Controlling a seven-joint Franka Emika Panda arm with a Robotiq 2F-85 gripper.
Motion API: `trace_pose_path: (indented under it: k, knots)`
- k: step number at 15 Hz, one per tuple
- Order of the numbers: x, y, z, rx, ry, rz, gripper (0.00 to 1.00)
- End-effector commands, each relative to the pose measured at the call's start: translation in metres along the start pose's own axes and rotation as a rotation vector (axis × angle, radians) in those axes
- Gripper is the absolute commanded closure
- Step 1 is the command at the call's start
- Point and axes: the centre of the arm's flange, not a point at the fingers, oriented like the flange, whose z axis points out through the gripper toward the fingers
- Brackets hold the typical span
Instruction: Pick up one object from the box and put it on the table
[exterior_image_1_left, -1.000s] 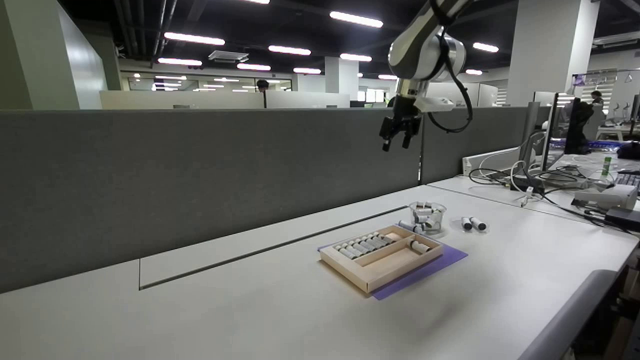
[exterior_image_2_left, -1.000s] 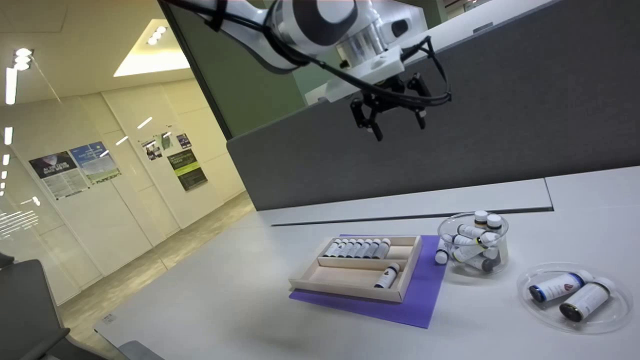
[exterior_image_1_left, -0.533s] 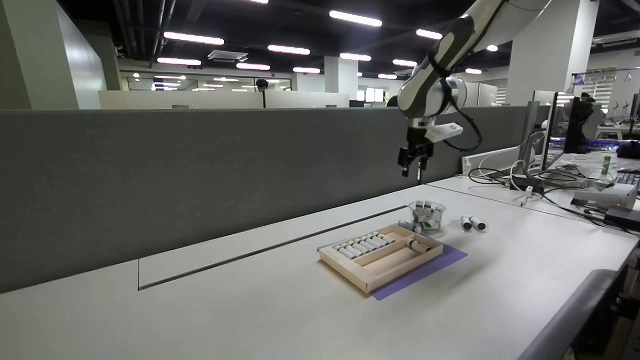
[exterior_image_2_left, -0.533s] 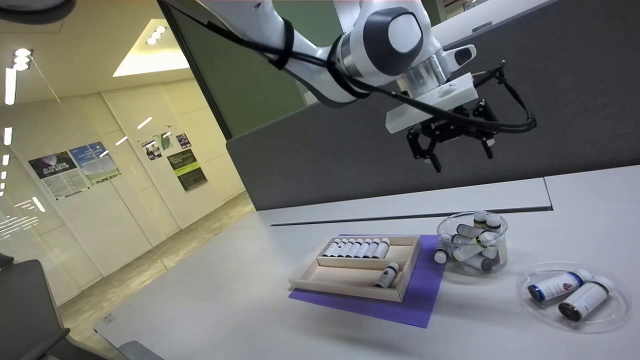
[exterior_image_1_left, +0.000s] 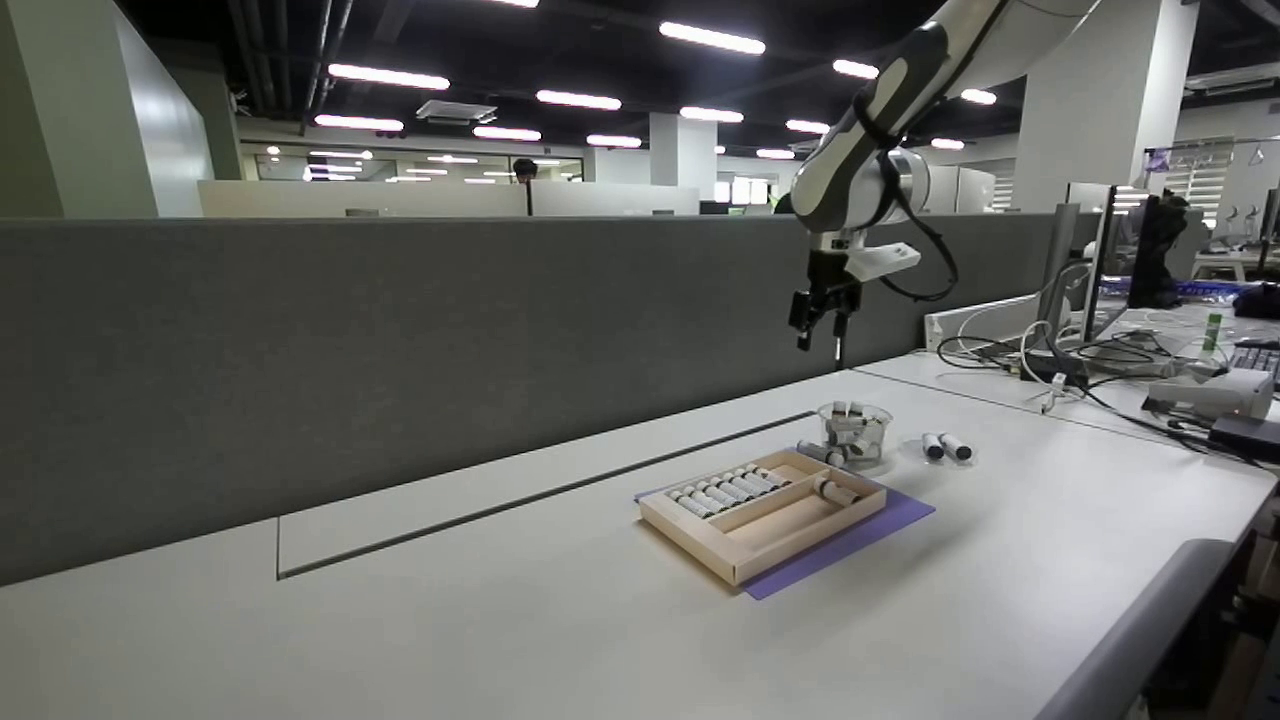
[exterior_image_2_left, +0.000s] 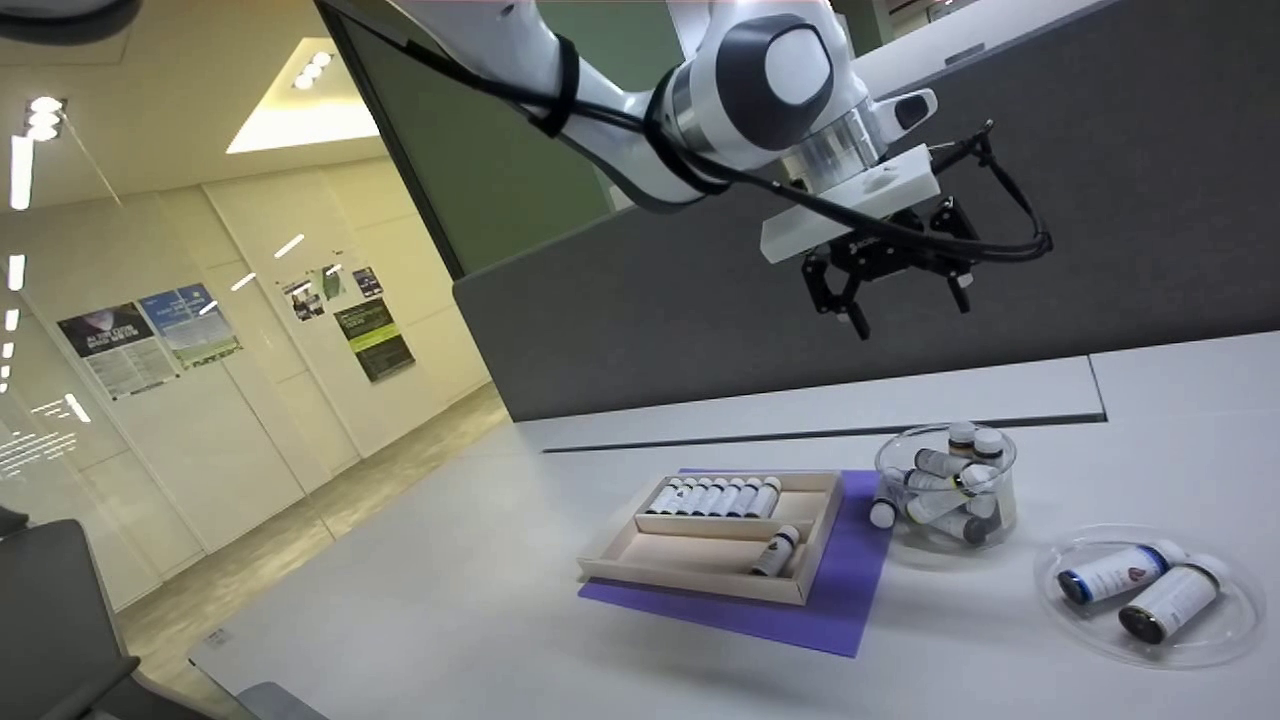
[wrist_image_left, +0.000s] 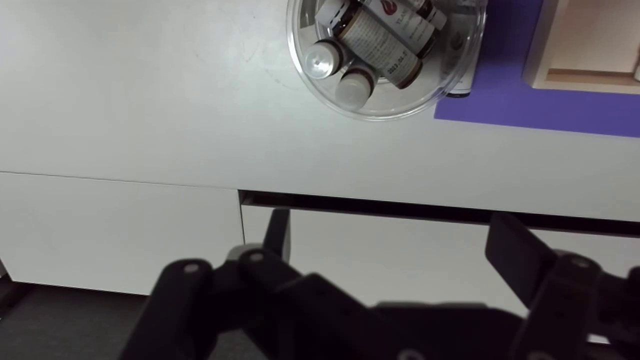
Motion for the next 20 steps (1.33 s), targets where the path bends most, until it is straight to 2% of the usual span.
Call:
trace_pose_path:
  k: [1,12,20]
  knots:
    - [-0.006,-0.016,0.008,0.016,-0.063,-0.049,0.0]
    - [-0.028,-0.119,0.075,0.092,-0.188,-0.174,0.0]
    - [-0.042,-0.163,0.109,0.111,-0.218,-0.222,0.0]
